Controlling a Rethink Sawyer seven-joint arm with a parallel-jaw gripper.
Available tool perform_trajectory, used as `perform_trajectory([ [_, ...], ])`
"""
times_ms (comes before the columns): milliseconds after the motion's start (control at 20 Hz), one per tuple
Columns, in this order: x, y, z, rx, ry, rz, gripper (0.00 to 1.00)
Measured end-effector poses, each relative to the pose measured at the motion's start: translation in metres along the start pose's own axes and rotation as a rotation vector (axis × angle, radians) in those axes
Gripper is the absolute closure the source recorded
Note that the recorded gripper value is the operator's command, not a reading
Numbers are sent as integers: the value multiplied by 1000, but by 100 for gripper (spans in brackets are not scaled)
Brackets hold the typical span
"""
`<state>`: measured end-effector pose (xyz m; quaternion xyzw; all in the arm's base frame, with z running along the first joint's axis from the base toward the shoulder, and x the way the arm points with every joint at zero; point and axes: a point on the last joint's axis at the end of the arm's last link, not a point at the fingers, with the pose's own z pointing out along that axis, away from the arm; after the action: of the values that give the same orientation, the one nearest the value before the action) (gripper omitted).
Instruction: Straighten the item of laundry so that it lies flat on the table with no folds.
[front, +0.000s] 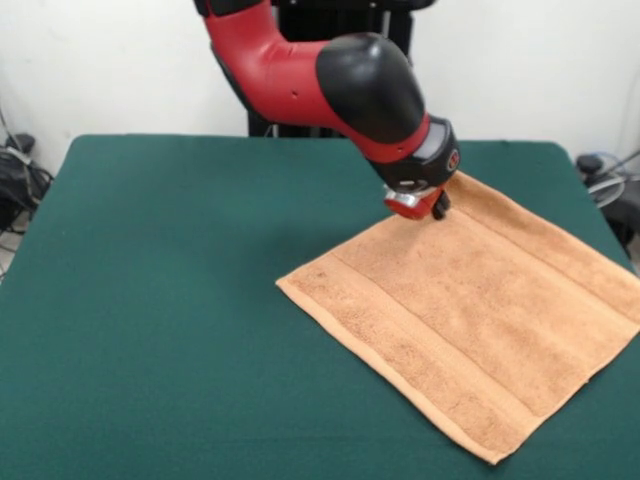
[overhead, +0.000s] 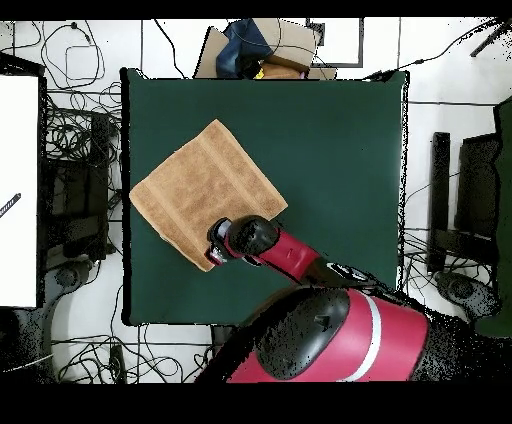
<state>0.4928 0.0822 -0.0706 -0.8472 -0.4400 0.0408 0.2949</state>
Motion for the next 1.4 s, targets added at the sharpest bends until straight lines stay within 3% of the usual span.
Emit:
perform_trajectory([
  [850,9,5,-13,-24,11,11,100],
  [1400,43,-6,-9,-29,7,5,100],
])
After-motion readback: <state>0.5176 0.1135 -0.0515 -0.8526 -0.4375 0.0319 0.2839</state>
